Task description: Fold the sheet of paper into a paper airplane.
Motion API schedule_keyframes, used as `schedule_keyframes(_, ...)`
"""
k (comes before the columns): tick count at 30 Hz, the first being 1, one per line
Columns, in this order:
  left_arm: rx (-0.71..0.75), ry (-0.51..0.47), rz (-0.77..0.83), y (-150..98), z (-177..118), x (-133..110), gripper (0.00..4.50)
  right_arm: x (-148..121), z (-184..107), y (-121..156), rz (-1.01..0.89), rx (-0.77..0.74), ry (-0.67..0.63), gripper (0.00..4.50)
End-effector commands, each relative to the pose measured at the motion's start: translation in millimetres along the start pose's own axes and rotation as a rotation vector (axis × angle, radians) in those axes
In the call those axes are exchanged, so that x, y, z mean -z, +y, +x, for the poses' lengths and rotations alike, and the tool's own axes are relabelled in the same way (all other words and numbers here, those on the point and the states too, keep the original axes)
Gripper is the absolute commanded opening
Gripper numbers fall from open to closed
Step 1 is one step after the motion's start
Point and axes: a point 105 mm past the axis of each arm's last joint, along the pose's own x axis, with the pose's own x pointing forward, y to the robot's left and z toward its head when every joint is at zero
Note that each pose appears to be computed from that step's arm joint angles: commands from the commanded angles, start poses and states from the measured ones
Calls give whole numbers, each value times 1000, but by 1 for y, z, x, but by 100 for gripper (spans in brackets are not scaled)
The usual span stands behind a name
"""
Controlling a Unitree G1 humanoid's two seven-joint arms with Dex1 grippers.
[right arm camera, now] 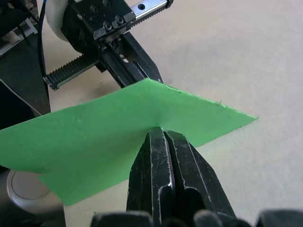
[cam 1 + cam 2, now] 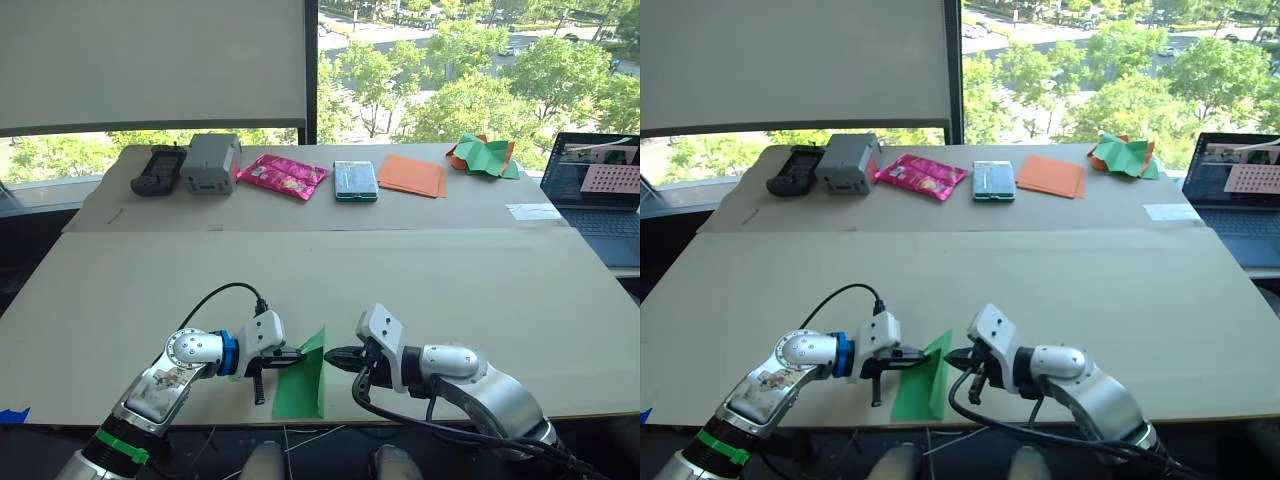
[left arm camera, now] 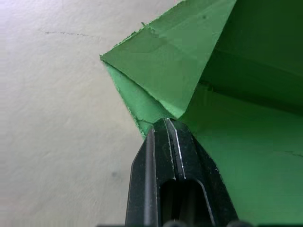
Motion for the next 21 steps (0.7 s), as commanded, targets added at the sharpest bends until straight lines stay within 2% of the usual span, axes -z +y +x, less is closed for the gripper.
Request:
schedule_keyframes(1,-15,63,-39,1,-4,15,2,-8,8,-1,-29,-8,-31,0)
schedule_keyframes(7,-39,70,-35,9,-16,12,2,-6,12,-2,-21,-2,-37,0)
schedule_keyframes(10,-62,50,-16,17,-21,2,2,-5,13,-2,-18,-2,-36,0)
schedule_keyframes(13,-47,20,-5,18,-17,-10,2,-5,14,-4,-17,3,-36,0)
schedule_keyframes(21,35,33,10,4,1,-7,2,-5,13,-5,-12,18,-37,0)
